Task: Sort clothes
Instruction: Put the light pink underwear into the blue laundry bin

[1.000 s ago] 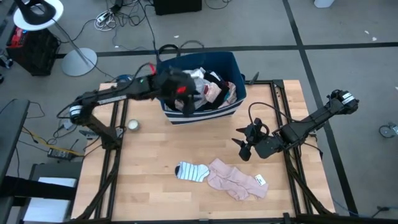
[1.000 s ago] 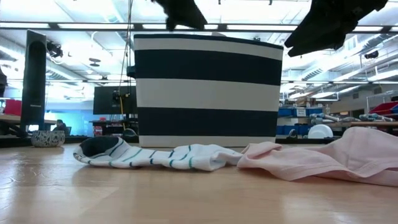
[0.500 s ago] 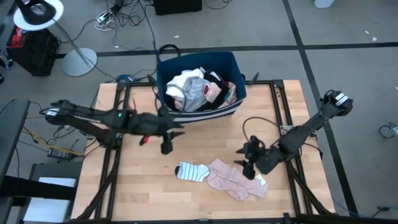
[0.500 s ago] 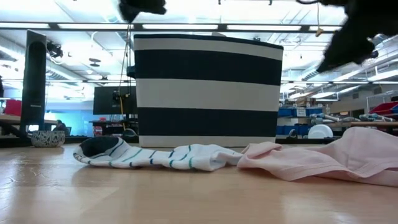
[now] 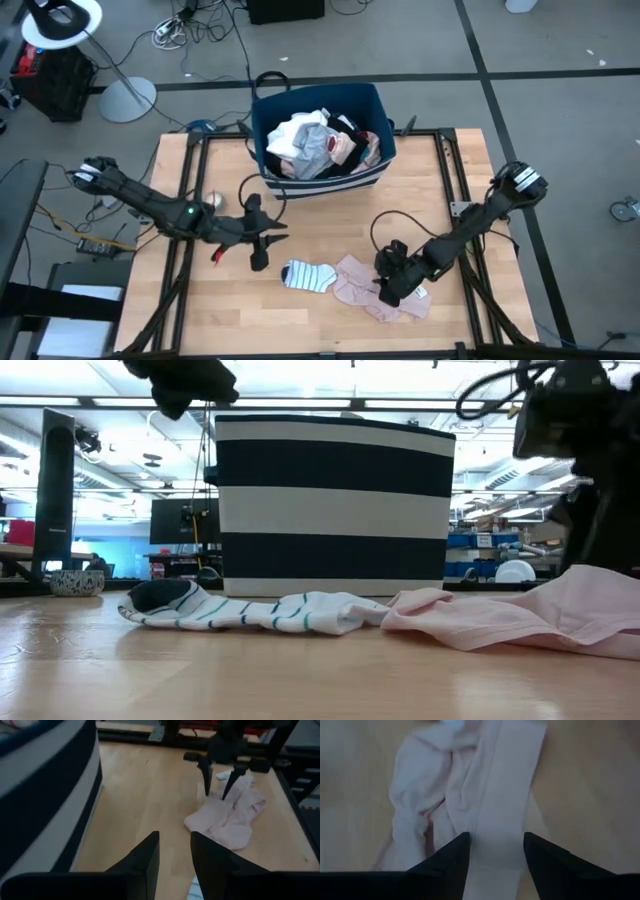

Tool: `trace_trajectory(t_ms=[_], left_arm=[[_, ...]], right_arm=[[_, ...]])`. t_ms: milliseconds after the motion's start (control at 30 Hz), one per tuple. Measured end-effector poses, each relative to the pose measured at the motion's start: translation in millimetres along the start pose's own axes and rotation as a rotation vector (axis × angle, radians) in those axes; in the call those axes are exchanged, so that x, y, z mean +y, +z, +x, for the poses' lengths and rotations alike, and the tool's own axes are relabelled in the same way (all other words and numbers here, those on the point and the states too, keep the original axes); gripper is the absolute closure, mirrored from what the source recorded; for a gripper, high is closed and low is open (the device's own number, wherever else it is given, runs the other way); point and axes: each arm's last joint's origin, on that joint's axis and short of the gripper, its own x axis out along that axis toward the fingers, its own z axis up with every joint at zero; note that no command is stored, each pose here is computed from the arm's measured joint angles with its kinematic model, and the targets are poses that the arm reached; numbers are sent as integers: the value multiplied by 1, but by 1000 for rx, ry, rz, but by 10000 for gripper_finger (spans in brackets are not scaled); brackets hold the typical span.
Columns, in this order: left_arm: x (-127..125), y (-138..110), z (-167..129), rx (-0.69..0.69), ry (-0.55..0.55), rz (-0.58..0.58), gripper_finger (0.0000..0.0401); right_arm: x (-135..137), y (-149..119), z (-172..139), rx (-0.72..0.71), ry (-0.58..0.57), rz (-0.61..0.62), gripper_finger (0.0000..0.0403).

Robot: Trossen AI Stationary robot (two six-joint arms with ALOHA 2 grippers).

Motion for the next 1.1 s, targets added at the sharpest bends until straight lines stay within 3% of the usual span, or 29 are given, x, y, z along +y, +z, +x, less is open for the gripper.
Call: trace_trajectory(t_ms=[133,333,633,1100], left_arm=[[-1,-19,4,-21,-23,-13,284],[2,-48,8,-11,-35,-65,284],[10,-74,12,-74,-57,-109,284],[12,-78,13,-69,-23,-100,284]], right_arm=[[1,-4,11,23,-7,17,254],[-1,-1,8,23,-1,-32,387],[-13,38,-56,-106,-40,-50,397],[-17,142,-204,-469,-155,-315,401]])
